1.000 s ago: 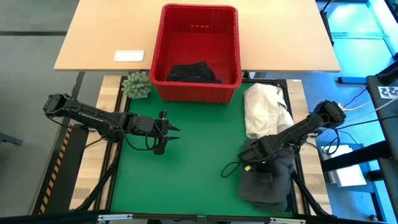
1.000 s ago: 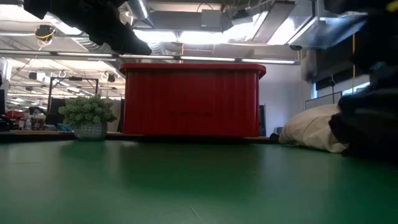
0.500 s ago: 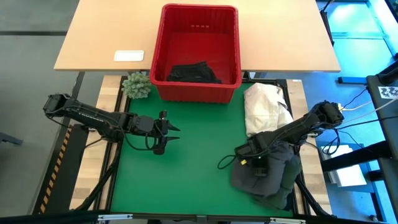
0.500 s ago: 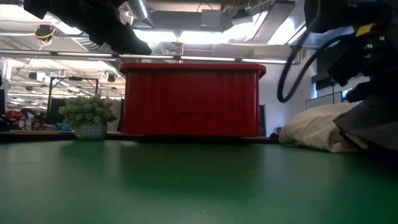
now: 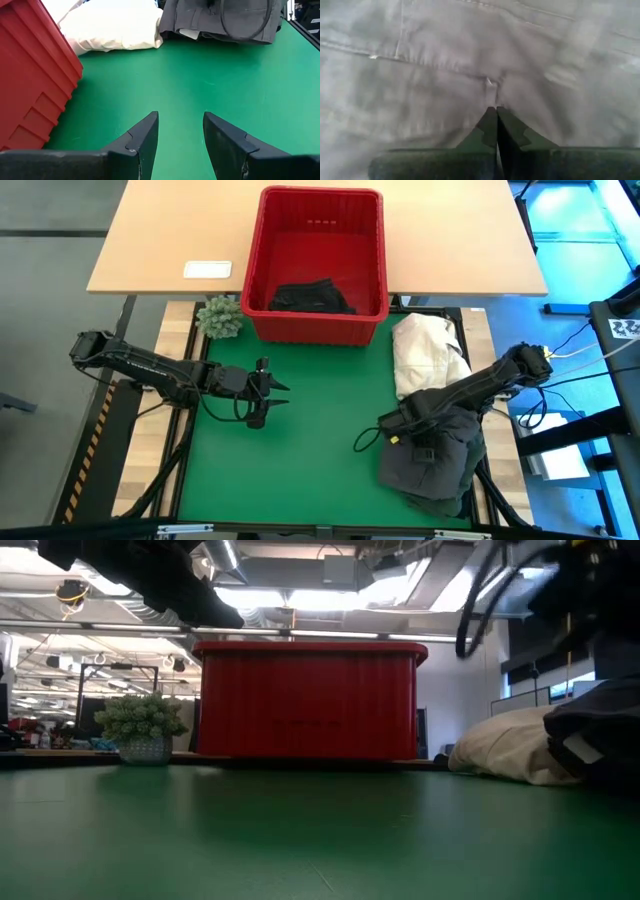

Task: Fold laundry
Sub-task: Put the gray folded pants into the red bin

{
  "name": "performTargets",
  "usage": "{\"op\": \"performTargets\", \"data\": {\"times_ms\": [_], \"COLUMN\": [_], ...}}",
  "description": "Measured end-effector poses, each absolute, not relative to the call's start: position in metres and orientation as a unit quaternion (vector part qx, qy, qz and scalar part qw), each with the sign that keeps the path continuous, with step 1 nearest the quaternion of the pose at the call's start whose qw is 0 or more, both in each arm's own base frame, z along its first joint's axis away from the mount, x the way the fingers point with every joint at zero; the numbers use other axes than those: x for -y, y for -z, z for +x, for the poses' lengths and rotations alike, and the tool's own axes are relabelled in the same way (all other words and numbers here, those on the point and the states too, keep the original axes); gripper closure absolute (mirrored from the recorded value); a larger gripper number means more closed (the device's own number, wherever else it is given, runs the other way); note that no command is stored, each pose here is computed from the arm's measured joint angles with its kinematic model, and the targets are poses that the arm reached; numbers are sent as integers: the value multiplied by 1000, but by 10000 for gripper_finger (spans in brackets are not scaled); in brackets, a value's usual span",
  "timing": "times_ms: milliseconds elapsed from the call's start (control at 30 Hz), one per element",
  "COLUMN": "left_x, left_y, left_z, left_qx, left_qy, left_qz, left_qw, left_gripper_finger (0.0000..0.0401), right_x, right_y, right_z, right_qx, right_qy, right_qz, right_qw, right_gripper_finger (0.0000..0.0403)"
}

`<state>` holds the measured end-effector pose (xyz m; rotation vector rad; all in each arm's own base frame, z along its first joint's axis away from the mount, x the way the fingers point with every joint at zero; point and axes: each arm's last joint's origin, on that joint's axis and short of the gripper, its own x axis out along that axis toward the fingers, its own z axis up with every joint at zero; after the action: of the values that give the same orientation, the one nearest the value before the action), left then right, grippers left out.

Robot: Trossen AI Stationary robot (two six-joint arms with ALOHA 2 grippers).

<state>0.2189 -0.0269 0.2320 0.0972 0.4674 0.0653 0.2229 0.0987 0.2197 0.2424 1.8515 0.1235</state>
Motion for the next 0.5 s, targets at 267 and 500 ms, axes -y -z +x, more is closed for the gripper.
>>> {"op": "performTargets", "data": {"times_ms": [267,500], "left_x": [27,27], "left_y": [-232,-232], "left_z": [219,219], "left_qx": [-231,-231], "left_qy": [-32,-32], "left_qz": [47,48], "left_qw": [971,971], "left_gripper_finger": [252,252], "right_x": [-103,-127], "right_y": [-280,-322], "right_z": [230,224], "right_qx": [-786,-771], "right_qy": [-26,-75], "right_qz": [98,135], "right_qw": [610,618], "right_gripper_finger": [403,403]}}
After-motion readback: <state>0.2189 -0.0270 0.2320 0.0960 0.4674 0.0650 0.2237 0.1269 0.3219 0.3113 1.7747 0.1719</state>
